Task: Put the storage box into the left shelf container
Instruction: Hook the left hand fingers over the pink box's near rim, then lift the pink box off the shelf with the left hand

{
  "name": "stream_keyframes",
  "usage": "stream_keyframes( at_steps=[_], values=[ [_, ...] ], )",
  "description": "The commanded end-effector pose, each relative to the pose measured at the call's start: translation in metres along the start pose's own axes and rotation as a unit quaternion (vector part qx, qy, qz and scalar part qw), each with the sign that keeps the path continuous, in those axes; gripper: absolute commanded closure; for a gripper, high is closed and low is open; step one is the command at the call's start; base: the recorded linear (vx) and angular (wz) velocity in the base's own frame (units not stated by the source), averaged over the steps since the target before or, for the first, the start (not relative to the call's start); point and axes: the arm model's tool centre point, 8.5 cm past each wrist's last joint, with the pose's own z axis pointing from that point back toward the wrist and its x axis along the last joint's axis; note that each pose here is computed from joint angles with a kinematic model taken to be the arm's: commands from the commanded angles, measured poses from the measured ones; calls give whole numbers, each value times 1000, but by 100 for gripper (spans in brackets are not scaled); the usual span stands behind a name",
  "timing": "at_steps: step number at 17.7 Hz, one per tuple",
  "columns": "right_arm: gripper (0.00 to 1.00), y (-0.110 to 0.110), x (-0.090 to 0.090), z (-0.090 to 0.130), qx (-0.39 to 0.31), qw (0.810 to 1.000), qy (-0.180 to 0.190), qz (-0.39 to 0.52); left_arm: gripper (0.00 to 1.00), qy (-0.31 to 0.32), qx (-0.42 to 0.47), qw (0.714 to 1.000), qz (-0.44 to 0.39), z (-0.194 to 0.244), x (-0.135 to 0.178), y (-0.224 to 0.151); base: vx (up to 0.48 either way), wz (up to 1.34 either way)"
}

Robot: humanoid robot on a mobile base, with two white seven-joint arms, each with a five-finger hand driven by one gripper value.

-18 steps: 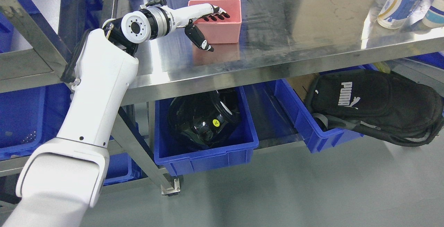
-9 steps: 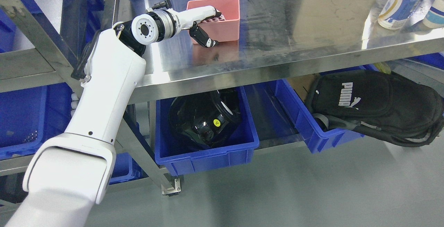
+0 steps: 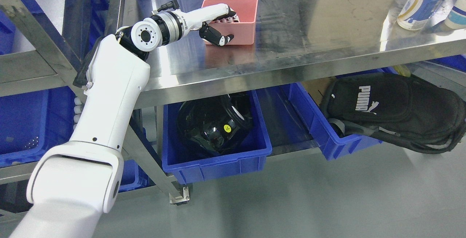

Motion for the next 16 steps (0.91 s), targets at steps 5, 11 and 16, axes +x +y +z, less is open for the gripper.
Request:
stream_keyframes(
  at_steps=[5, 11, 16],
  values=[
    [0, -12, 2, 0, -9, 1000, -6, -1, 100, -91, 147, 985, 13, 52, -8, 44, 0, 0],
    [0, -12, 2, 0, -9, 1000, -6, -1, 100, -124, 207, 969, -57, 103, 4, 2, 0, 0],
    [0, -12, 2, 0, -9, 1000, -6, -1, 100, -143, 264, 949, -101, 150, 24, -15, 0, 0]
  ],
)
